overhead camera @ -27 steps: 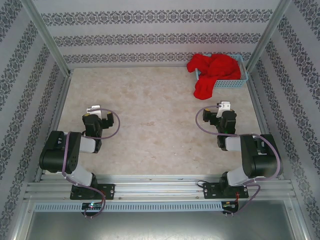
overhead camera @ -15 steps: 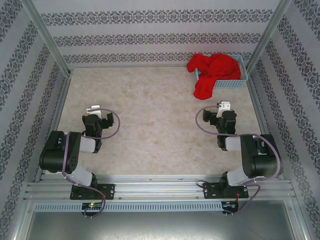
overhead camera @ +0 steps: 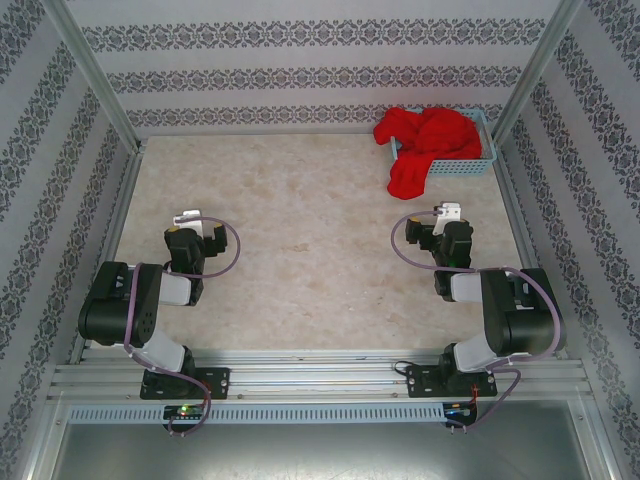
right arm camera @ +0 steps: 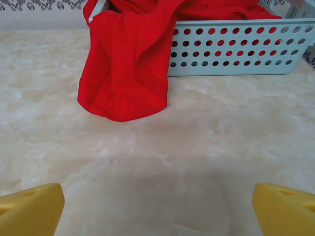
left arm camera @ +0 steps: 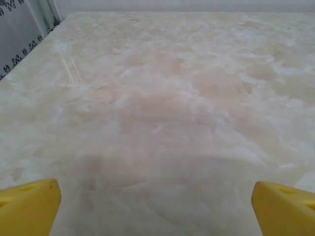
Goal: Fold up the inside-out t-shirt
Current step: Move the basket to the top-right of the table.
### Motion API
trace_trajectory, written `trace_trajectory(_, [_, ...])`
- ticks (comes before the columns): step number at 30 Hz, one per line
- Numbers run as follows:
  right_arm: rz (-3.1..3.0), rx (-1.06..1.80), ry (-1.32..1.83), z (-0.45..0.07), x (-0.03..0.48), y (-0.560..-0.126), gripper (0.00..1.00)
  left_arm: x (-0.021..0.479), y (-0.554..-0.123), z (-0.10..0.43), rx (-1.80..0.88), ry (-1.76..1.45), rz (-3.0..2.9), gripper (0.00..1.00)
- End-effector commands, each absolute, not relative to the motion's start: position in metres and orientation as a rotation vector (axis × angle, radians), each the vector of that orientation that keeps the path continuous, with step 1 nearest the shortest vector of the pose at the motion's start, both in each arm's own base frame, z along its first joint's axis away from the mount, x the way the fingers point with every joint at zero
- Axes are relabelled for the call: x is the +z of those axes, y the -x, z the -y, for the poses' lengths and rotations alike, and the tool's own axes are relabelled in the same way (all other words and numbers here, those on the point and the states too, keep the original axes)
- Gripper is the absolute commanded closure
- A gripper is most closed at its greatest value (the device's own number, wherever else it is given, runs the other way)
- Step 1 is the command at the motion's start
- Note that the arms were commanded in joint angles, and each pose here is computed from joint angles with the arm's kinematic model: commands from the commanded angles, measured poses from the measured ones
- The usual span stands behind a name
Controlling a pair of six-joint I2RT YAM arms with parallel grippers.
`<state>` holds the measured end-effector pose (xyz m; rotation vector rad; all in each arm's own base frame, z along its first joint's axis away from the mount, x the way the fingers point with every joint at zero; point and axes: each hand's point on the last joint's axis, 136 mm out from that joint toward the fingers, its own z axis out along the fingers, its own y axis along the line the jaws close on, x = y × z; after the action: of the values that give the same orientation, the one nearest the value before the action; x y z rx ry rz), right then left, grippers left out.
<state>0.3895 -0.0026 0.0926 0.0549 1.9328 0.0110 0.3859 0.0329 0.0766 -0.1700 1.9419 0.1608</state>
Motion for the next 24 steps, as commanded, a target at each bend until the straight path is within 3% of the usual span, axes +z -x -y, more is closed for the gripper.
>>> trace_trajectory(1, [-1.886,-0.005,-0.037,0.0009,0.1055,-0.3978,0.02,0.0908,-0.3950,-0.0295,0.165,0.153,-1.886,0.00])
trace_trajectory(24, [-1.876,0.010,-0.006,-0.0043,0.1076,-0.3962,0.02,0.0956,-0.3881,-0.0230,0.136,0.116,-1.845,0.00])
